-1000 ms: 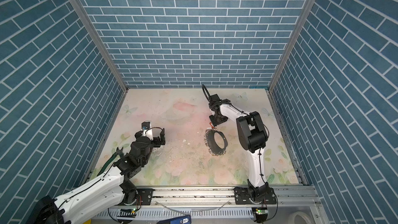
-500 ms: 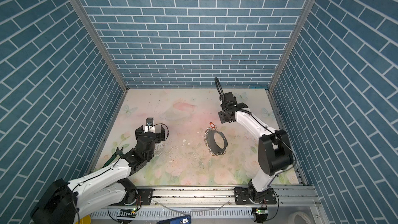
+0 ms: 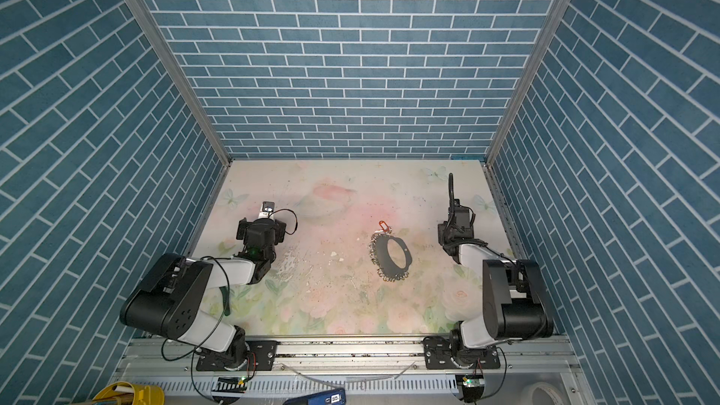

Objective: Attach keys to a key ring
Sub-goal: Reset both arms

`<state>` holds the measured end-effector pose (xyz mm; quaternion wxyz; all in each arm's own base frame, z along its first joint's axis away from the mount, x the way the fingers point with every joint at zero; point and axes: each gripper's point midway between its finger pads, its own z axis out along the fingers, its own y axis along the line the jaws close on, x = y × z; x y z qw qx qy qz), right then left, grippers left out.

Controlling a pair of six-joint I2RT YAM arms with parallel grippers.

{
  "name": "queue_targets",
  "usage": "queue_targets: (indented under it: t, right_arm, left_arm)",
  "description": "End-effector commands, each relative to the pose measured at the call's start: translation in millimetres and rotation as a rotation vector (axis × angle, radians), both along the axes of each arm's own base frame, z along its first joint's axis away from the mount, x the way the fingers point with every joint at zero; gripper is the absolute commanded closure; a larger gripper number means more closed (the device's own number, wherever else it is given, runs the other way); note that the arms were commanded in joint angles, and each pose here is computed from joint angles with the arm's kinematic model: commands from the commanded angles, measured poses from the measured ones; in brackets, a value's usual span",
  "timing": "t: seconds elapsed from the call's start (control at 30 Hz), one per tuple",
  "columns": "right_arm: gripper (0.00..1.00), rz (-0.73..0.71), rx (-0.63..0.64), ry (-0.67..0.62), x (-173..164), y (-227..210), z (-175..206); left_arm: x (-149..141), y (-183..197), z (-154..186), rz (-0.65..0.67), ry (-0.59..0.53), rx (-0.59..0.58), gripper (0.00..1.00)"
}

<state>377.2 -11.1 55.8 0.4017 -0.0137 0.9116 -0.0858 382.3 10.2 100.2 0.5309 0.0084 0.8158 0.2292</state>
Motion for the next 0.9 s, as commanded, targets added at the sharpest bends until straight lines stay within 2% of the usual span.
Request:
queue_targets:
  t: [0.0, 0.07, 0.1, 0.13, 0.33, 0.37, 0.4, 0.53, 0.87]
  right_arm:
    - [0.27, 0.096, 0.105, -0.259, 29.3, 11.1, 39.4]
    - [0.28, 0.063, 0.164, -0.288, 28.3, -0.5, 36.0]
    - [0.28, 0.068, 0.191, -0.301, 25.6, -2.9, 36.4]
    - [0.28, 0.065, 0.192, -0.322, 23.8, -5.3, 36.9]
    - [0.26, 0.102, 0.207, -0.352, 19.5, 1.4, 31.2]
    - [0.23, 0.093, 0.197, -0.345, 18.9, -1.0, 31.1]
    - [0.02, 0.084, 0.199, -0.355, 19.7, -2.0, 31.9]
    - [0.01, 0.022, 0.175, -0.369, 17.1, -12.4, 32.8]
    - [0.01, 0.052, 0.181, -0.345, 20.4, -5.6, 30.5]
  left_arm:
    - [2.6, 5.3, 7.5, -0.073, -0.109, -0.192, 0.00]
    - [5.8, 12.8, -0.5, -0.073, -0.133, -0.214, 0.00]
    - [6.1, 10.4, -6.2, -0.083, -0.060, -0.248, 0.00]
    - [11.3, 11.8, -1.7, -0.091, -0.091, -0.242, 0.00]
    - [8.6, 14.0, -3.2, -0.081, -0.098, -0.244, 0.00]
    - [7.4, 13.6, -4.4, -0.080, -0.088, -0.250, 0.00]
    - [7.6, 13.9, -3.7, -0.080, -0.093, -0.247, 0.00]
    - [7.3, 13.7, -4.0, -0.081, -0.092, -0.248, 0.00]
    - [7.3, 13.9, -4.1, -0.080, -0.093, -0.246, 0.00]
